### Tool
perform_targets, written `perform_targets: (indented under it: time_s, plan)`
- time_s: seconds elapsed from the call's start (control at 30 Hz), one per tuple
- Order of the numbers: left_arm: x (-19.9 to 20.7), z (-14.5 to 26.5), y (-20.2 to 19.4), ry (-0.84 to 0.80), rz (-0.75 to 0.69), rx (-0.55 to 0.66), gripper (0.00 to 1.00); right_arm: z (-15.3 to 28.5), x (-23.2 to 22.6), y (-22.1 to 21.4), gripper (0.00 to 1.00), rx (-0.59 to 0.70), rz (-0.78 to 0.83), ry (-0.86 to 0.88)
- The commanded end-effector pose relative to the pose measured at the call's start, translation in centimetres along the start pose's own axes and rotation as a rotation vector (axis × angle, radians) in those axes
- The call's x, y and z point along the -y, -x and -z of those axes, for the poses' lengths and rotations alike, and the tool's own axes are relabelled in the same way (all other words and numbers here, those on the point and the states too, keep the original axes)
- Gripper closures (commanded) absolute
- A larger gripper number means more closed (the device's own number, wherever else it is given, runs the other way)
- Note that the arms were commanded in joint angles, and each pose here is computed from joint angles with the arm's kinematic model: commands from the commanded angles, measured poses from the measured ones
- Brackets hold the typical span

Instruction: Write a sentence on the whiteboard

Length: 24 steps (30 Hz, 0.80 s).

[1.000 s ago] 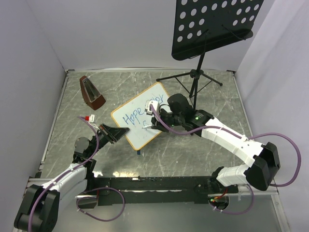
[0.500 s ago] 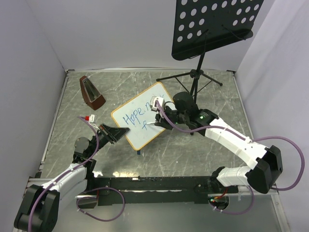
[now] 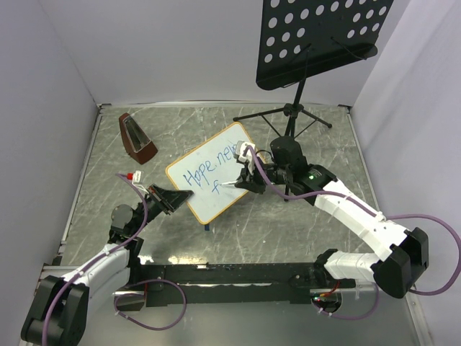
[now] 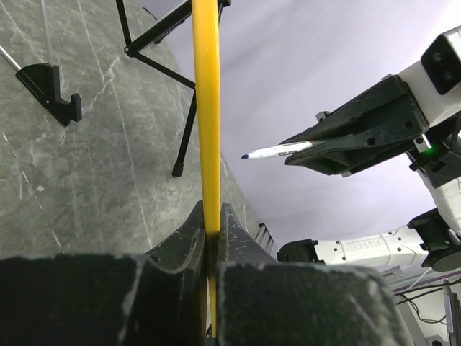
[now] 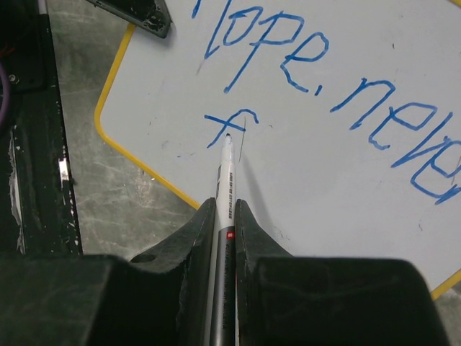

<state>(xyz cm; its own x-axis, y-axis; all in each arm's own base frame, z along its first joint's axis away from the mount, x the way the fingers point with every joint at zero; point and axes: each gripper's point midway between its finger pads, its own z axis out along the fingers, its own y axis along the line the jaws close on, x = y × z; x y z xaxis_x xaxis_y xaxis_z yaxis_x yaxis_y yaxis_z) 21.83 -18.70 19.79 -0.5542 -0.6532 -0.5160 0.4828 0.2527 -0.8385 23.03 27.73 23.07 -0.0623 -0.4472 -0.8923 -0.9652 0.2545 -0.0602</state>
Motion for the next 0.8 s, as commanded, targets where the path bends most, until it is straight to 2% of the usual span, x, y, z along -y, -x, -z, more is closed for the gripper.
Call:
perform_targets:
  time_s: [0.0,0.77]
  plan:
    - [1.79,1.0,0.22,-0.097,-0.043,0.043,0.99,0.73,0.39,1.41,1.0,0.069,0.015,-0.019]
    - [2.05,0.96,0.34,-0.105,-0.045,0.045,0.99,0.73,0.87,1.06,1.0,0.085,-0.016,-0.032]
